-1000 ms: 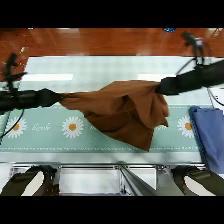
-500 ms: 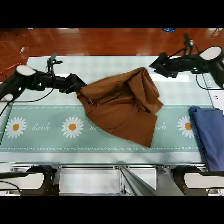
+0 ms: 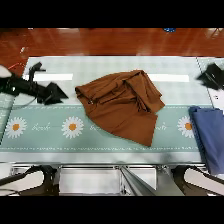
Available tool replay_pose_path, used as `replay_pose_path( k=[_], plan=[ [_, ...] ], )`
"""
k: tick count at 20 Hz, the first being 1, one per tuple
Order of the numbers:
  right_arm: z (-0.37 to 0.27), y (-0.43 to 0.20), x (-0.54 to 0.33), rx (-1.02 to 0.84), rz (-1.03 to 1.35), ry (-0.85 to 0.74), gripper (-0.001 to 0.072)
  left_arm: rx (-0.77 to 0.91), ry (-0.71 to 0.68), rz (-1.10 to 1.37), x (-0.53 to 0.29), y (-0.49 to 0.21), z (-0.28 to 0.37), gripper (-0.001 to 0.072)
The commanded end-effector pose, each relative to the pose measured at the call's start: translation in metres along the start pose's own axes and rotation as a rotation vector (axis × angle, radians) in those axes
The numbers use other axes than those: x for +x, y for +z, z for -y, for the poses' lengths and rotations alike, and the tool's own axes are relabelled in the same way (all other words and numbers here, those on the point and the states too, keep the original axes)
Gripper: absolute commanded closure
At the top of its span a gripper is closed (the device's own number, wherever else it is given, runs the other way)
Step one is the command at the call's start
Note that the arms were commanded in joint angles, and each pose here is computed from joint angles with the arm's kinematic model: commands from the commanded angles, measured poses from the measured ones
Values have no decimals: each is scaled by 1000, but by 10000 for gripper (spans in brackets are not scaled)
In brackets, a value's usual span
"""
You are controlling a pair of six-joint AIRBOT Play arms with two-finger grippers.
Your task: Fold the shirts.
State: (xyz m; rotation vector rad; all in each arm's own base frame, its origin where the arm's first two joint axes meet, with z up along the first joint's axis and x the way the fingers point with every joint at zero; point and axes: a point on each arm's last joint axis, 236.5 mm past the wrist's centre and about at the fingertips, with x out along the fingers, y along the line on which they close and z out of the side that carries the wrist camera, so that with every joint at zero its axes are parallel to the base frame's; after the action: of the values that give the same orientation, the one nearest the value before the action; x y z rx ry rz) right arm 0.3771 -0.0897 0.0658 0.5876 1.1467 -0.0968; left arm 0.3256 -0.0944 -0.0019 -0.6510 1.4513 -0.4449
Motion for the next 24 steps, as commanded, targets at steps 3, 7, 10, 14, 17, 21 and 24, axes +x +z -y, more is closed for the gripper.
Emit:
replay_pose_path(
  k=[3, 7, 10, 14, 17, 21, 24],
  plan=[
    [48, -76, 23, 149, 69, -13, 304, -137, -205, -16, 67, -123, 19, 200],
    [22, -112, 46, 166, 28, 133, 304, -242, -243, -33, 111, -166, 24, 200],
    [19, -117, 48, 164, 10, 147, 304, -202, -211, -20, 136, -169, 38, 200],
    [18, -120, 48, 156, -3, 152, 304, -171, -162, -26, 168, -169, 55, 200],
    [17, -122, 48, 145, -12, 155, 304, -124, -133, 0, 188, -151, 71, 200],
    [17, -123, 48, 139, -16, 156, 304, -103, -139, -11, 207, -129, 94, 212],
    [16, -125, 47, 134, -22, 159, 304, -90, -173, -80, 213, -130, 110, 432]
  ],
)
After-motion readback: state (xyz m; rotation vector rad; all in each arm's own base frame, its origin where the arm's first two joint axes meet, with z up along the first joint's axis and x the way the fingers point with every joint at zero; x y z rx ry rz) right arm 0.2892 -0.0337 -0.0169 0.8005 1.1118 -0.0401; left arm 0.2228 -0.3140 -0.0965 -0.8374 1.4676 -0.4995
